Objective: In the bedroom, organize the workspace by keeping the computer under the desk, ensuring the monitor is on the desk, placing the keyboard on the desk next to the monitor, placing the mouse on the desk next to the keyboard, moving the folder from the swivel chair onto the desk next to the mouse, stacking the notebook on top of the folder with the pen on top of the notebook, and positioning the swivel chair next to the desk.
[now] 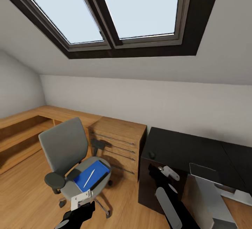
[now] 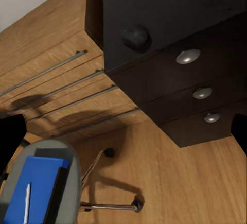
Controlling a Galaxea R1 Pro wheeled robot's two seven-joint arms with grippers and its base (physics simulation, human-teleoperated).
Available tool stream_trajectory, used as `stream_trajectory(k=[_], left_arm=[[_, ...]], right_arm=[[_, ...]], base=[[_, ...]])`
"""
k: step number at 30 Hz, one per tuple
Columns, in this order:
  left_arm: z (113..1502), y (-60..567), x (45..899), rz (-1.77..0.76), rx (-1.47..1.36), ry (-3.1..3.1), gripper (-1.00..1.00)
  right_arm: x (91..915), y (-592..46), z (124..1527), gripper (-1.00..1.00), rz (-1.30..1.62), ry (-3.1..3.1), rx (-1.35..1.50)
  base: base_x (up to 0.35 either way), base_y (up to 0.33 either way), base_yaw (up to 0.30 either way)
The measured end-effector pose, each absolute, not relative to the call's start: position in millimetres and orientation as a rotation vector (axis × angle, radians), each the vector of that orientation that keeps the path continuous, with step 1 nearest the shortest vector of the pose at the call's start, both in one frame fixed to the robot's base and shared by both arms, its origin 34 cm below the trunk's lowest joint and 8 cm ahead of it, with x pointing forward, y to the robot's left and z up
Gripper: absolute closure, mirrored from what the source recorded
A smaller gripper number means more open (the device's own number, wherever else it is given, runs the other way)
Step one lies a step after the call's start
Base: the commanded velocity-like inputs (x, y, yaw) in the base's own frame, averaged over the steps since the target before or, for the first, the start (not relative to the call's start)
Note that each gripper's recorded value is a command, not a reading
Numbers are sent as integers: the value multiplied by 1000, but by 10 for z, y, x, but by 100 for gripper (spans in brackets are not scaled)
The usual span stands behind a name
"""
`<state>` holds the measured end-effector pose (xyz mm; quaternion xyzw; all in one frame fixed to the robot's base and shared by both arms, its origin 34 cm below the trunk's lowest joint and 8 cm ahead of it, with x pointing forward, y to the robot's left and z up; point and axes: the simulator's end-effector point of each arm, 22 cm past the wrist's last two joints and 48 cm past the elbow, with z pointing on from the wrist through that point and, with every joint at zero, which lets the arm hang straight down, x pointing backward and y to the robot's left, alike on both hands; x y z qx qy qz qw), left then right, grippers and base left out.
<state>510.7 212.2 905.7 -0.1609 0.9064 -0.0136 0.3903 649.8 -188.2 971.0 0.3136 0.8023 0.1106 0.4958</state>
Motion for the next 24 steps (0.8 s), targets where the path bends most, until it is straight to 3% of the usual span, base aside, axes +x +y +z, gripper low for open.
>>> stream_trajectory(k=[8,24], left_arm=[[9065,2123,5109,-34,-409,2301,-100],[9067,2117,5111,-34,-409,2301,-100]], right_arm=[[6499,-1882,9721,-100,269,1941,759],[6504,-1855,9741,-100,258,1940,730]], base=[[283,-192,213],[260,-239,18]])
